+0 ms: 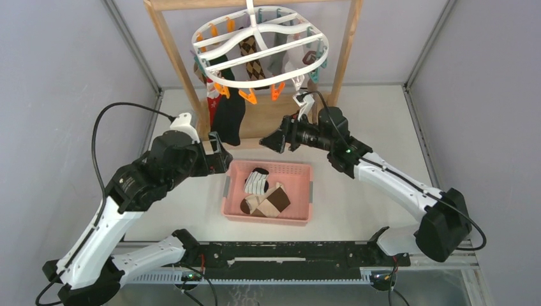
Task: Remove the socks clipped to the hanger
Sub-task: Remove the sock from the hanger.
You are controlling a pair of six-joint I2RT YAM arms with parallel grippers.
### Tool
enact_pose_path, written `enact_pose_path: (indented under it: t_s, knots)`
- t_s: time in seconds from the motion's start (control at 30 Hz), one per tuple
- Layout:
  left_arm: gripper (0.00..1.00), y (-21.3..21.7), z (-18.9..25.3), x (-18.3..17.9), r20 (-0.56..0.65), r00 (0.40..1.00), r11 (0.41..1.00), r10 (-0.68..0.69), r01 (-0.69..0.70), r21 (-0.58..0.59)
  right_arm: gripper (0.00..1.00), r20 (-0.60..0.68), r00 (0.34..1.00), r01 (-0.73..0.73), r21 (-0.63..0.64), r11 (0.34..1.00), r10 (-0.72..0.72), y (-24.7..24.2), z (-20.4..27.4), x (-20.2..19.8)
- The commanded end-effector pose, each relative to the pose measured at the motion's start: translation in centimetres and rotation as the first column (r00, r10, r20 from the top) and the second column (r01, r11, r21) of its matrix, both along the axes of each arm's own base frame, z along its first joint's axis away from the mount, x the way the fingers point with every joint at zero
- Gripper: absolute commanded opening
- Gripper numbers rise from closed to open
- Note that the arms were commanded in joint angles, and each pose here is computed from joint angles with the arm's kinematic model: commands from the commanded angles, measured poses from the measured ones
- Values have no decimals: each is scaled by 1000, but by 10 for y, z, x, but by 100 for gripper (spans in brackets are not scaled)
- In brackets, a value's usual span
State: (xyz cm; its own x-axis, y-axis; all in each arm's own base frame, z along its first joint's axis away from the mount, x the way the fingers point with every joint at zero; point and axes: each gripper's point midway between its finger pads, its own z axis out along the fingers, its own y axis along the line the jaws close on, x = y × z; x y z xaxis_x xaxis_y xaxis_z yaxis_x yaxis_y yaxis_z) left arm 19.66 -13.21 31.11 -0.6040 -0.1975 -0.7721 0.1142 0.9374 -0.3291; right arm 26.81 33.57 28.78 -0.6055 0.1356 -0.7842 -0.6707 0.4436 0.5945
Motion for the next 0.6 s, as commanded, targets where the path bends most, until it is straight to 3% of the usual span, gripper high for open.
enact_pose_path:
  t_s: [0.0,0.57]
  knots:
    - [100,13,25,-9,54,998,998,36,-33,-62,75,81,992,-111,161,981,99,23,35,-2]
    - [100,20,30,-23,56,998,994,36,-30,-104,75,45,999,2,177,984,-10,46,3,40]
